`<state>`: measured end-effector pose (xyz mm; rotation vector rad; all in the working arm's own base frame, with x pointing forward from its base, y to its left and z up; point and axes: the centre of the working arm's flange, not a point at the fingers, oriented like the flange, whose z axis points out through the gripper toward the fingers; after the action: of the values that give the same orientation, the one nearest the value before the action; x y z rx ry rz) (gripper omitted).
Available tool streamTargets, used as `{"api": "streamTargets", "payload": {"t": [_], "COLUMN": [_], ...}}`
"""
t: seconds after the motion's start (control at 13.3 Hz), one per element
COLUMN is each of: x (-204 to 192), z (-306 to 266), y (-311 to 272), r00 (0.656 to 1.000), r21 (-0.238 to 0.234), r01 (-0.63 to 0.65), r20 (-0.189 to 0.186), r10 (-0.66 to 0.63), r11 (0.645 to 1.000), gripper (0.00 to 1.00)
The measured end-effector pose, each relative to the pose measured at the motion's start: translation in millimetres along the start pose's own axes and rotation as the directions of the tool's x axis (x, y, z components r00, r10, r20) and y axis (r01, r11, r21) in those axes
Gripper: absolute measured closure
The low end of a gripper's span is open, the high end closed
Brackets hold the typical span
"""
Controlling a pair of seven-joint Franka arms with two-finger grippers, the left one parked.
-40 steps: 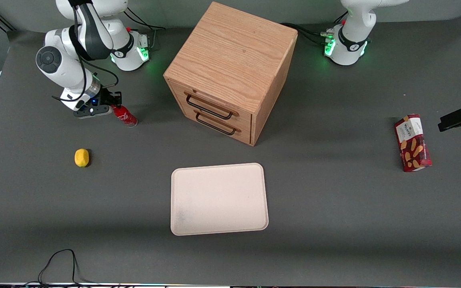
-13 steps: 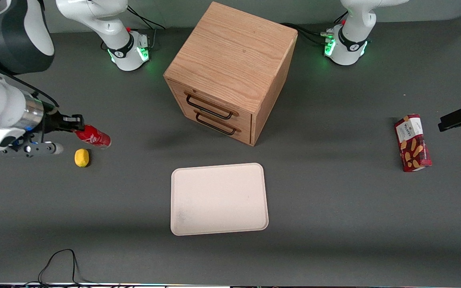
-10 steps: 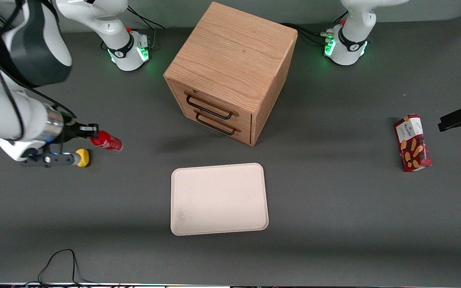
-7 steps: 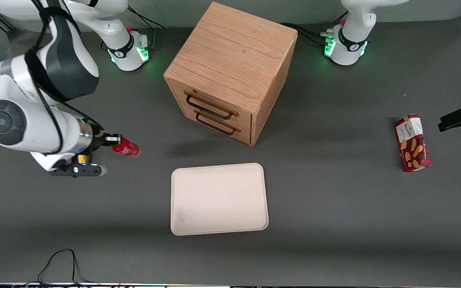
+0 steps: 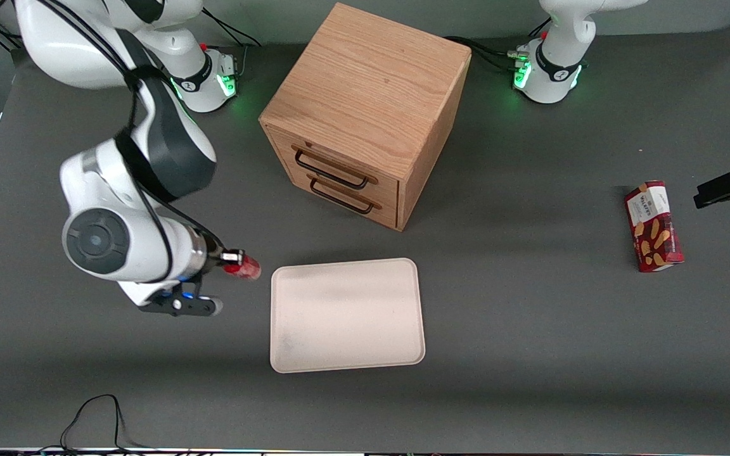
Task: Place coke bottle on tray
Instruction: 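Carry the held bottle to the cream tray's corner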
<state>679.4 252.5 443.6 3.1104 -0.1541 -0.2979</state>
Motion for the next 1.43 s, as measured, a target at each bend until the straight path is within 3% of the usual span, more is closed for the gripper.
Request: {"api": "streamTargets", "payload": {"t": [0.22, 0.75, 1.12, 1.43], "x": [31.7, 68.4, 77.8, 83.0], "z": [34.3, 79.2, 92.1, 99.2], "y": [-15.3, -31.2, -33.3, -32.7], "r00": [0.997, 0.983, 0.977, 0.973], "r21": [0.048, 0.104, 0.128, 0.118], "r01": [-0.017, -0.047, -0.064, -0.062], "r20": [-0.08, -0.169, -0.196, -0.216], "r10": [0.021, 0.065, 0.088, 0.087], "r11": [0.999, 0.993, 0.99, 0.991], "gripper": [0.68, 0.68, 0.68, 0.68]}}
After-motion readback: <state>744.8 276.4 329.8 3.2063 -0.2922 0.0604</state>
